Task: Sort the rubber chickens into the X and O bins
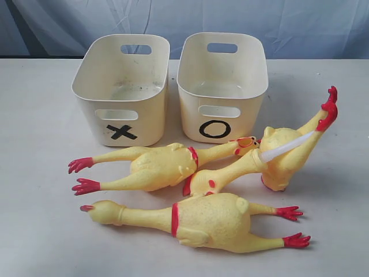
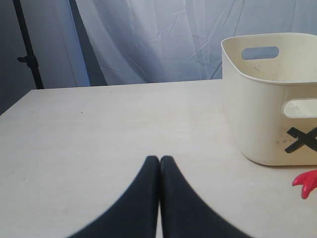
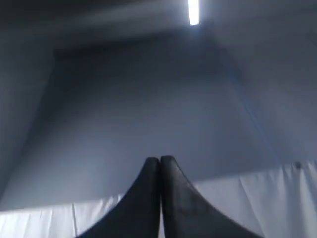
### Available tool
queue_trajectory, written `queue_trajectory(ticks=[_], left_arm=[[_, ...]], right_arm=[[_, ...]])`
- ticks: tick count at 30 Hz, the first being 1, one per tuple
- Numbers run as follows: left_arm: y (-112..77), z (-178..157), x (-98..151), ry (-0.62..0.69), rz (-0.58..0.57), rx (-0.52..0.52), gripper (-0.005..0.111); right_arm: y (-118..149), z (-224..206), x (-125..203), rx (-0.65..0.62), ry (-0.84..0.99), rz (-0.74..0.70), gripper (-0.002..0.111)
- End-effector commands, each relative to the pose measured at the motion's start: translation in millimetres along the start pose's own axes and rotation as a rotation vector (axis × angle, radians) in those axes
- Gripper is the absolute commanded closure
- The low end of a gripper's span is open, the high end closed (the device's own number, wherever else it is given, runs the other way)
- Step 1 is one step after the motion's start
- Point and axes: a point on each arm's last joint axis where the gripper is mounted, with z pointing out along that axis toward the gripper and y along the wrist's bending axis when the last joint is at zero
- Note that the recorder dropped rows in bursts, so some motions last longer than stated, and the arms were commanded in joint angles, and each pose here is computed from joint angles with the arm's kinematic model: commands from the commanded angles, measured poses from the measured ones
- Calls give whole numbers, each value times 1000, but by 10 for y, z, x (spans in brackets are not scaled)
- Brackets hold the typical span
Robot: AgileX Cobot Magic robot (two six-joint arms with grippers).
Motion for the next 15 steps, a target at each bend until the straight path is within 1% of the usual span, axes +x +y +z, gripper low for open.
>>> queue_trajectory(ticks=[1,4,6,8,12,15], left_arm=[[0,-11,-37,-21,-10,3,107],[0,-11,-37,-21,-10,3,107],[0,-11,-37,-21,-10,3,107],[0,-11,-37,-21,-10,3,107],[0,-11,-37,-21,-10,3,107],[0,-11,-37,-21,-10,3,107]], right_arm=[[79,518,-414,-11,-107,21,108],[167,1014,-503,-39,108,-36,108],[202,1383,-484,-51,296,-118,108],[197,1697,-425,-45,430,-186,108],[145,2217,-114,3,681,-149,108],[112,2402,223,40,906,-119,108]])
